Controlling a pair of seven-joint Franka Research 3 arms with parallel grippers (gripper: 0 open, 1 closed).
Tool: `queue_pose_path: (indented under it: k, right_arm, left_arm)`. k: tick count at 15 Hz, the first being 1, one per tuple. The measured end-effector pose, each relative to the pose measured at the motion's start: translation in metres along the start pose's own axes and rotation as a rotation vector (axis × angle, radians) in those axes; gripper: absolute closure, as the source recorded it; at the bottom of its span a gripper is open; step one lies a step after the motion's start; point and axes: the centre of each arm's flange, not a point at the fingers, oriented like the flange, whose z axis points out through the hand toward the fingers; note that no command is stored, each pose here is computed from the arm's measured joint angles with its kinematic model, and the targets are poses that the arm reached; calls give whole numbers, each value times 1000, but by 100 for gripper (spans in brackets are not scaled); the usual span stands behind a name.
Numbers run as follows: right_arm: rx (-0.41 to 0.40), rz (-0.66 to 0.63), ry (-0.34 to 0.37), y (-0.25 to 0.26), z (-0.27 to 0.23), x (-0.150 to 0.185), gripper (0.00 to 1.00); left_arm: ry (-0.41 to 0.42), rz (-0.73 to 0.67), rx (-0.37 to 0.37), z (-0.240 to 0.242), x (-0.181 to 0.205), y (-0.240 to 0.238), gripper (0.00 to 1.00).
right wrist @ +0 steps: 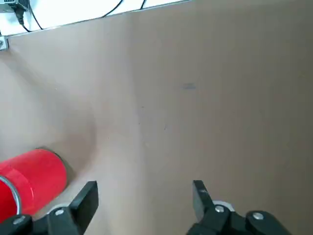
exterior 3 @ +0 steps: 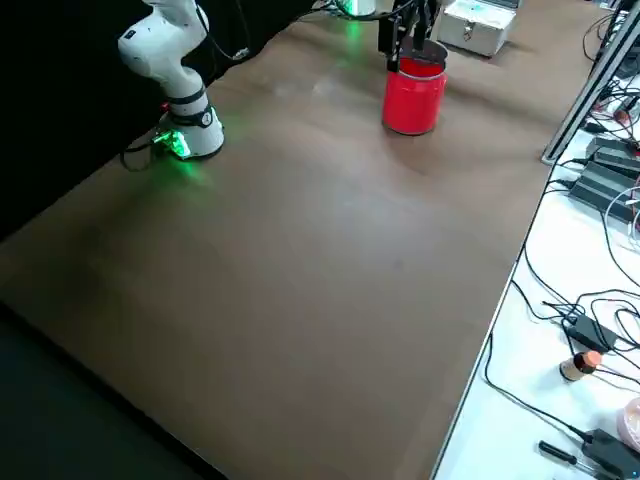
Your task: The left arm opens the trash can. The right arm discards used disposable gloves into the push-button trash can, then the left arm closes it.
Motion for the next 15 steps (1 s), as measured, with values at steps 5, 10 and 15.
queue_pose_path:
  k: [5,10,15]
  right_arm:
    - [-10,-46,-1,-6,9,-22,14]
    - [-13,-114,-10,-4,3,-29,14]
    - [-58,-120,-3,0,0,-30,7]
  left_arm:
    - [11,2,3,51,-32,12,99]
    - [31,18,0,78,-37,13,99]
    - [68,21,5,75,-34,15,99]
